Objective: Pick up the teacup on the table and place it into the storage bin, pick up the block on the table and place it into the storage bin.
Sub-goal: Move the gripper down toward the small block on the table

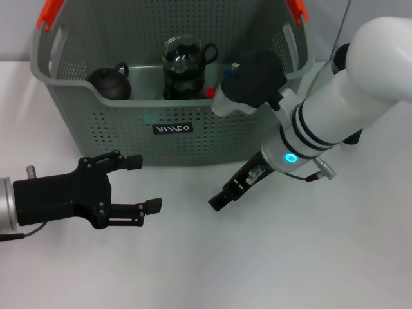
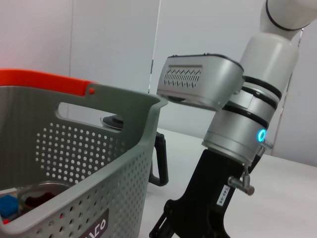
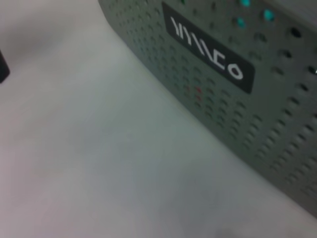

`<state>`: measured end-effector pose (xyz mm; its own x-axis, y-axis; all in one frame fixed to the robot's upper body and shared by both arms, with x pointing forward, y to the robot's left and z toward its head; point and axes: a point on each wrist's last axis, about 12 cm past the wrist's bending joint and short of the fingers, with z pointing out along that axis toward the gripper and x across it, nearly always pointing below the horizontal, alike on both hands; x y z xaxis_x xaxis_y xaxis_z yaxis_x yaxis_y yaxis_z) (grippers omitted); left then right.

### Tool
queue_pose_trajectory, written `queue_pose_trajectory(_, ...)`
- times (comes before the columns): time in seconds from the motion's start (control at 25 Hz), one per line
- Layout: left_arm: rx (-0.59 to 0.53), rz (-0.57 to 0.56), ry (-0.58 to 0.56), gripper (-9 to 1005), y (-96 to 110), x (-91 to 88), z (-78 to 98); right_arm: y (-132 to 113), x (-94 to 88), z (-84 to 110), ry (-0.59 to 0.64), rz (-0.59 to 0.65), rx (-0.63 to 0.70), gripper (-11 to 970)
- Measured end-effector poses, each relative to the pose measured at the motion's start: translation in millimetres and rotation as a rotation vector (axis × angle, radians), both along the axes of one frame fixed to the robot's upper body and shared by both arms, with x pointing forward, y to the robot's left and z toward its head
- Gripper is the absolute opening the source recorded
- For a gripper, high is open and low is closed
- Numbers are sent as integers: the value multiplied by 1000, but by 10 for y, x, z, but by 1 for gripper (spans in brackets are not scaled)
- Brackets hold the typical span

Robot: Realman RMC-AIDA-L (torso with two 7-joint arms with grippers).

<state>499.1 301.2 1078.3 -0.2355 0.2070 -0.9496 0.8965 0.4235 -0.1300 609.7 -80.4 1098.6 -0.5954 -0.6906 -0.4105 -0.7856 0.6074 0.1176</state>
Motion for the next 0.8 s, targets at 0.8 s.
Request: queue_pose_trajectory(0.8,0,-1,-4,947,1,12,12,49,-7,-25,-20,-3,3,694)
